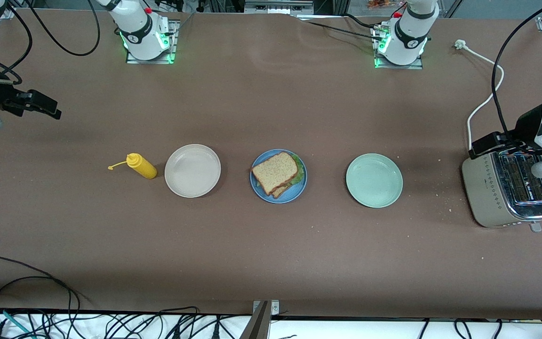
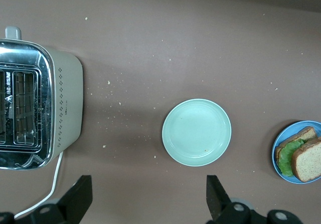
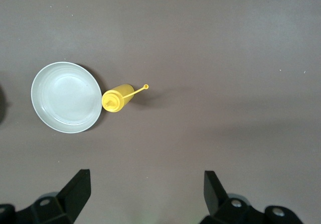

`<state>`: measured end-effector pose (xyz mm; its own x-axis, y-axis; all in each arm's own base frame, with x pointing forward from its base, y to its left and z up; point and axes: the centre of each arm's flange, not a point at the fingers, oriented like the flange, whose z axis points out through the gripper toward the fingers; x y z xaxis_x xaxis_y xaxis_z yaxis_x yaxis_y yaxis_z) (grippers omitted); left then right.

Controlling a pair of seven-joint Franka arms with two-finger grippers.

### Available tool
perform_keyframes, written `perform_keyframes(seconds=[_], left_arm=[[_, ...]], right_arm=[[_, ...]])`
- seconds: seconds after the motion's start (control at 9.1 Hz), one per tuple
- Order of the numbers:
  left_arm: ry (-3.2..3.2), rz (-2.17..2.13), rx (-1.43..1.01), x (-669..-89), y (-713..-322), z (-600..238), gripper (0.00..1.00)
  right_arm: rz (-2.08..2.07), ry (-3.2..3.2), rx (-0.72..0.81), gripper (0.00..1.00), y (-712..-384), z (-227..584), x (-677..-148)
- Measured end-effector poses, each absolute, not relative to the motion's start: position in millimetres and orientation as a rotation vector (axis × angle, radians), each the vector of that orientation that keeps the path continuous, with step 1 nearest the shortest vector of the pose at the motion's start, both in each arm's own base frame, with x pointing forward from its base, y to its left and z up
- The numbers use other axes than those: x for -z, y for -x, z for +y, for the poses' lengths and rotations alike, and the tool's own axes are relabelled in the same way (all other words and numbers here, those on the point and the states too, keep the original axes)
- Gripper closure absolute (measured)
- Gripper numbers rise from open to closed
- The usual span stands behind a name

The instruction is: Make sandwich in blue plate with both arms

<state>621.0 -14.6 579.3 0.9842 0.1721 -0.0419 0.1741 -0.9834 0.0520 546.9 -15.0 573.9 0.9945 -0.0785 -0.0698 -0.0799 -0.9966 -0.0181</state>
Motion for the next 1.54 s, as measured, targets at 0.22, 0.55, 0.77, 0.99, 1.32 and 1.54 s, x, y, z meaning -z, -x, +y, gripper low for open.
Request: perform_keyframes(seconds=[0.22, 0.55, 0.77, 0.99, 1.32, 1.54], left_arm=[[-3.087, 0.252, 0.064, -576.3, -621.9, -12.4, 0.0], [-3.085, 0.246, 0.079, -572.9, -623.0, -11.1, 0.0], [-3.099, 0.234, 0.085, -575.0, -619.5, -14.3, 0.0], [-3.103, 0.221, 0.11, -567.6, -616.4, -16.6, 0.0], [-3.105, 0.202, 0.122, -546.5, -617.3, -13.2, 0.02], [-3.106, 0.175, 0.104, -546.6, -617.9, -9.9, 0.01]], right_arm=[[0.124, 3.116, -0.107, 0.0, -546.9, -14.9, -573.9], [0.123, 3.117, -0.106, 0.0, -547.0, -14.6, -574.1], [0.123, 3.117, -0.106, 0.0, -547.0, -14.6, -574.1], [0.123, 3.117, -0.104, 0.0, -547.1, -14.6, -574.2], [0.123, 3.117, -0.104, 0.0, -547.1, -14.6, -574.2], [0.123, 3.117, -0.104, 0.0, -547.1, -14.6, -574.2]])
